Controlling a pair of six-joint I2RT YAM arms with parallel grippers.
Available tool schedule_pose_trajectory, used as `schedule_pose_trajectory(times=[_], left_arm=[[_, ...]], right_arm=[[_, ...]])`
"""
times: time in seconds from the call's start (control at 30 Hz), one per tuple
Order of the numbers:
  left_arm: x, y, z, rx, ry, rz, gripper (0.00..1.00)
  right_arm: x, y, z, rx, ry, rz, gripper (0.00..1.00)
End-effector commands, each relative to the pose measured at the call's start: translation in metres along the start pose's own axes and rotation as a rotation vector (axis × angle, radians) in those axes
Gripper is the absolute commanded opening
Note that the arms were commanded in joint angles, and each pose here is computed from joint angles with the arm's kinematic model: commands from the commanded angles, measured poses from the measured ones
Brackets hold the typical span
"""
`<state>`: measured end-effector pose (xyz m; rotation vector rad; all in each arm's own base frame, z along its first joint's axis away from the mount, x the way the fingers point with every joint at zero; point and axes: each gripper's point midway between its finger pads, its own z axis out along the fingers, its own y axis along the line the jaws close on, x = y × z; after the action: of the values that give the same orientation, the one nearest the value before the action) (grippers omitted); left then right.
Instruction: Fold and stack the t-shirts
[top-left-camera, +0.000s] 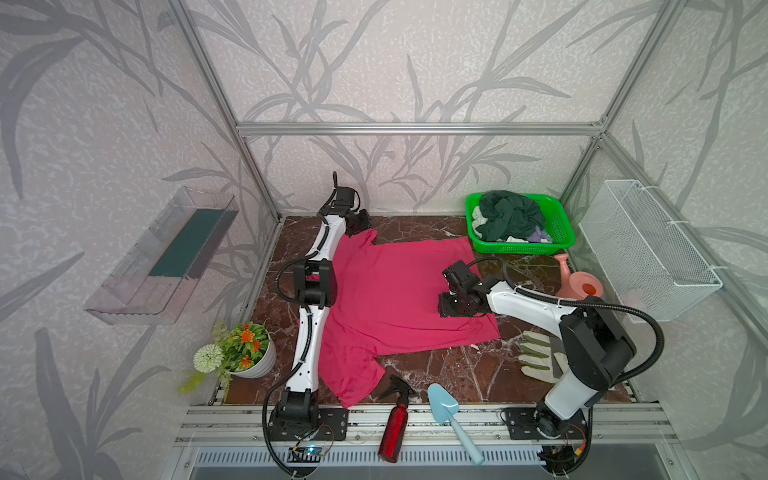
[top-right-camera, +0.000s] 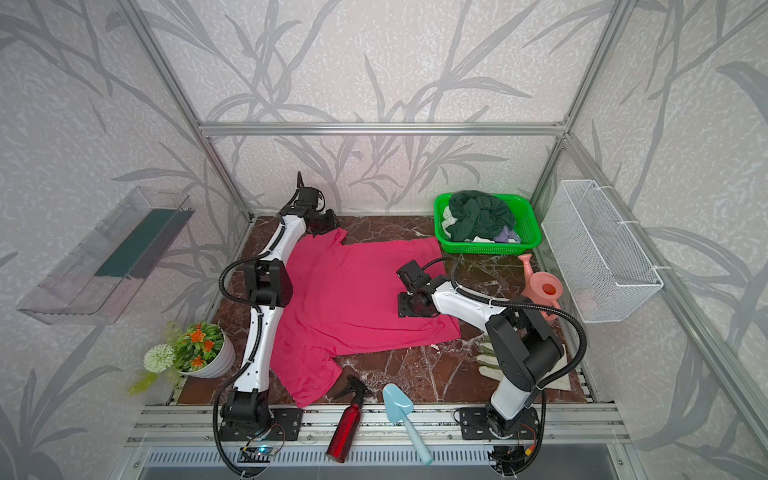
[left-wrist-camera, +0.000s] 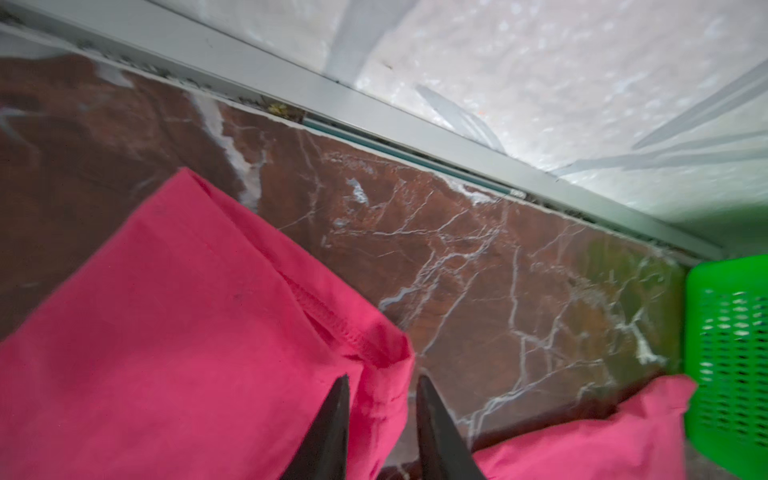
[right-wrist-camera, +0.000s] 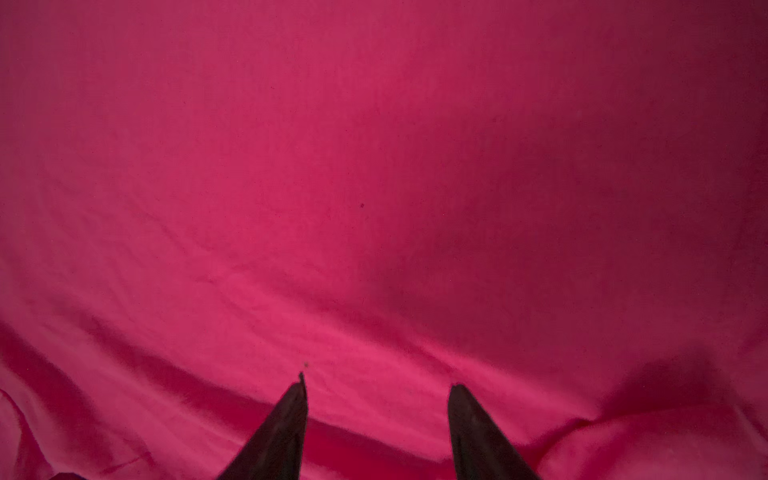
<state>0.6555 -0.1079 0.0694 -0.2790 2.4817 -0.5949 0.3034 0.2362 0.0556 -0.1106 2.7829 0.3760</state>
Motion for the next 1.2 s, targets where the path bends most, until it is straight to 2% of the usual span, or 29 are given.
schedule_pose_trajectory(times=[0.0, 0.1, 0.23, 0.3, 0.47, 0.67, 0.97, 1.17], left_arm=[[-0.013, -0.026, -0.014, 0.104, -0.026, 0.079, 0.34], [-0.017, -0.024, -0.033, 0.07, -0.031, 0.093, 0.34], [-0.011, 0.006, -0.055, -0.081, -0.039, 0.054, 0.34], [0.0, 0.036, -0.066, -0.206, -0.029, -0.012, 0.34], [0.035, 0.092, -0.078, -0.35, 0.015, -0.164, 0.34], [0.075, 0.134, -0.089, -0.443, 0.063, -0.304, 0.33], [0.142, 0.173, -0.123, -0.549, 0.13, -0.487, 0.33], [0.176, 0.189, -0.147, -0.599, 0.117, -0.535, 0.33]], right_arm=[[-0.005, 0.007, -0.004, -0.007, -0.008, -0.003, 0.56], [-0.006, 0.009, -0.006, -0.012, -0.015, -0.001, 0.56], [-0.006, 0.011, -0.005, -0.024, -0.024, 0.003, 0.56], [-0.006, 0.011, -0.004, -0.024, -0.021, 0.001, 0.56], [-0.009, 0.011, -0.008, -0.013, -0.022, -0.02, 0.56], [-0.007, 0.007, -0.01, 0.002, -0.026, -0.023, 0.56], [0.015, -0.002, 0.005, -0.012, 0.015, 0.006, 0.56], [0.031, -0.005, 0.005, -0.02, 0.058, -0.005, 0.56]])
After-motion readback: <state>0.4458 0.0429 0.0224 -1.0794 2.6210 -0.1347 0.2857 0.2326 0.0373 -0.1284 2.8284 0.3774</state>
